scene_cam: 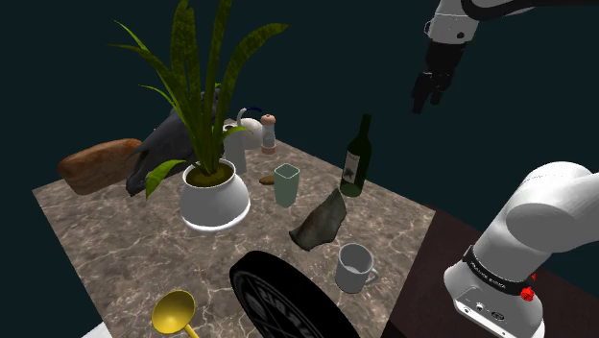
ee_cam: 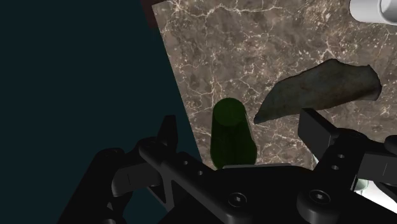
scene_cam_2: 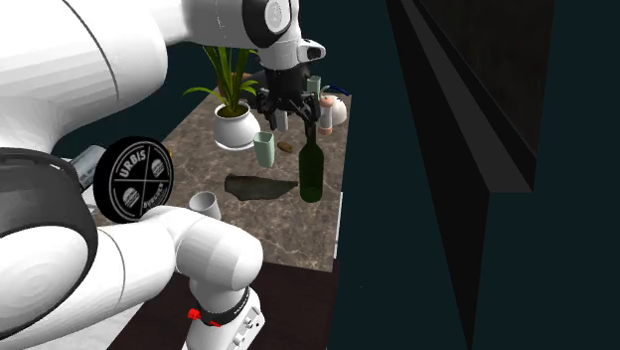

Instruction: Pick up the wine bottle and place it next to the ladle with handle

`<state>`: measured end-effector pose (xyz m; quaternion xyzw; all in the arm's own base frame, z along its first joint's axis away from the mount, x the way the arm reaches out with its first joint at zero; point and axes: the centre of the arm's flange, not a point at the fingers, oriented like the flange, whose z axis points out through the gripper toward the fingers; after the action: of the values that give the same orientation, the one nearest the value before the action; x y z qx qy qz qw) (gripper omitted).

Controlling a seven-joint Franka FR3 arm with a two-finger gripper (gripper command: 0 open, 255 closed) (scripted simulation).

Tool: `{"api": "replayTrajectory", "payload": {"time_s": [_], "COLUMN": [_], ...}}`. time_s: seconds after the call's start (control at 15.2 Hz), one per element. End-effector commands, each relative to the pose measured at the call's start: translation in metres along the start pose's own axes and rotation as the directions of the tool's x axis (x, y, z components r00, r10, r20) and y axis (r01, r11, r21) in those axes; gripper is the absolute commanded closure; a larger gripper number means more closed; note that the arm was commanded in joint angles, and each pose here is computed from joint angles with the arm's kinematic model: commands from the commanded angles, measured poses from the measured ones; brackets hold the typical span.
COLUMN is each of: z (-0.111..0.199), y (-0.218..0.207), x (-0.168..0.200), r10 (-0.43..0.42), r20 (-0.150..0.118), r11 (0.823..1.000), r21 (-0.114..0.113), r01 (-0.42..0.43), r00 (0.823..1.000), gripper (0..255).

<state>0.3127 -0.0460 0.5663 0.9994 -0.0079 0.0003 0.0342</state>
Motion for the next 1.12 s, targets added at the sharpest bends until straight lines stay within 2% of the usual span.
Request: {"api": "replayTrajectory", "payload": {"time_s": [0.0,0.79,1.06], "z": [0.0,0.059,0.077], "y": [0.0,-0.006,-0.007], "x": [0.0,0.142,0.149], "r10": [0.0,-0.055,-0.057], "r20": [0.0,-0.03,-0.031], "r11": [1.0,0.998,0.997], "r21": [0.0,0.042,0.044], "r01": [0.0,0.056,0.058], "r00": [1.0,0.998,0.998], "gripper": [0,0,0]}}
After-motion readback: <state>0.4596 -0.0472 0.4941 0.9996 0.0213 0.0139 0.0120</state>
